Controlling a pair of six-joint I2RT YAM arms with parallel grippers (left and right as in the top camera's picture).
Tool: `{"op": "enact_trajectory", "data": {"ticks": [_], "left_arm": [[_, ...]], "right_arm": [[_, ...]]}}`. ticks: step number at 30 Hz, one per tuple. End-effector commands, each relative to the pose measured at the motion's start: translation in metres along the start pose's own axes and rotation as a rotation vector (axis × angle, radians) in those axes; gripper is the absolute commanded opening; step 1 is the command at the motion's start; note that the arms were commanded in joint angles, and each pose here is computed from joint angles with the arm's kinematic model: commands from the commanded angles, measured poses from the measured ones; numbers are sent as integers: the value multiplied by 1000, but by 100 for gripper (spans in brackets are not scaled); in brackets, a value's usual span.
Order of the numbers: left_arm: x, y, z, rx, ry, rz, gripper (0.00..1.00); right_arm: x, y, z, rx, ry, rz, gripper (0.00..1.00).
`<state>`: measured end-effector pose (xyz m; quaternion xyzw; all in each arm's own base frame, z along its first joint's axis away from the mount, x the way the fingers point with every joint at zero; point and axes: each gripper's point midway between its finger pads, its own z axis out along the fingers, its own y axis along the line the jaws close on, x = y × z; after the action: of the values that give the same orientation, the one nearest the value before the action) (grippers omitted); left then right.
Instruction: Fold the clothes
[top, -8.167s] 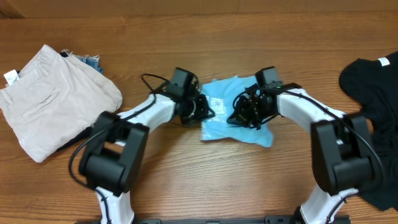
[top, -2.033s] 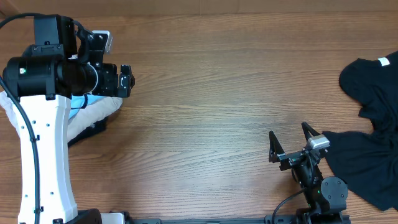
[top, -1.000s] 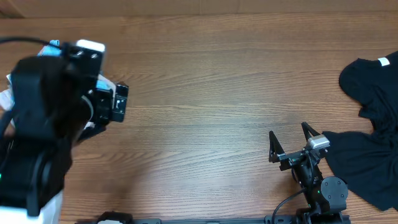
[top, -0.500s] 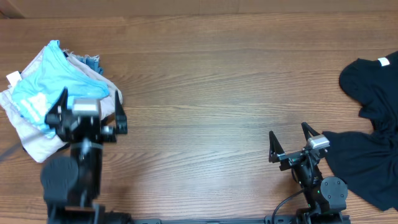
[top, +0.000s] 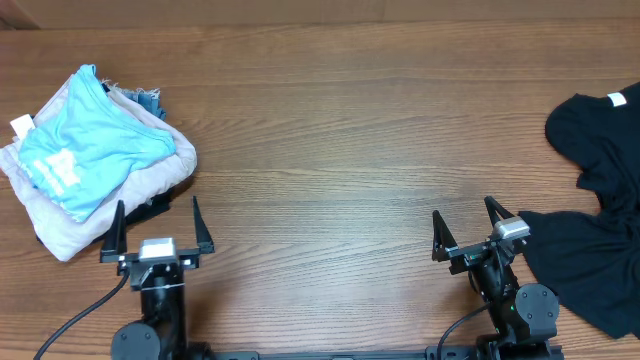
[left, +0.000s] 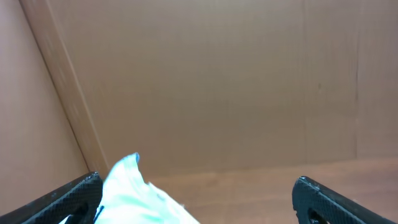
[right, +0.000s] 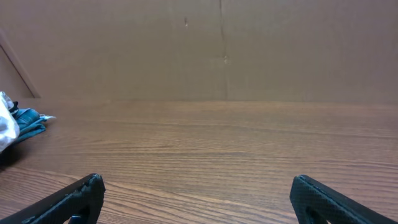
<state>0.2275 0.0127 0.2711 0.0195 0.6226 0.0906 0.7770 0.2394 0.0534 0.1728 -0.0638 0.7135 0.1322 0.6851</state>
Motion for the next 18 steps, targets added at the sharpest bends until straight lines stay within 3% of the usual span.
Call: {"op": "enact_trajectory", "data": {"ticks": [1,7,14,18], "left_arm": [[24,-4,1,0,29,13,100],[79,-21,-1,60,148,20,100],[113,-29,-9,100,289,34,100],[112,-29,-8,101,285,34,100]], "right_arm": [[-1,1,0,-5,-10,2,100],[-1,1,0,-5,-10,2,100],[-1,1,0,-5,-10,2,100],[-1,1,0,-5,-10,2,100]]}}
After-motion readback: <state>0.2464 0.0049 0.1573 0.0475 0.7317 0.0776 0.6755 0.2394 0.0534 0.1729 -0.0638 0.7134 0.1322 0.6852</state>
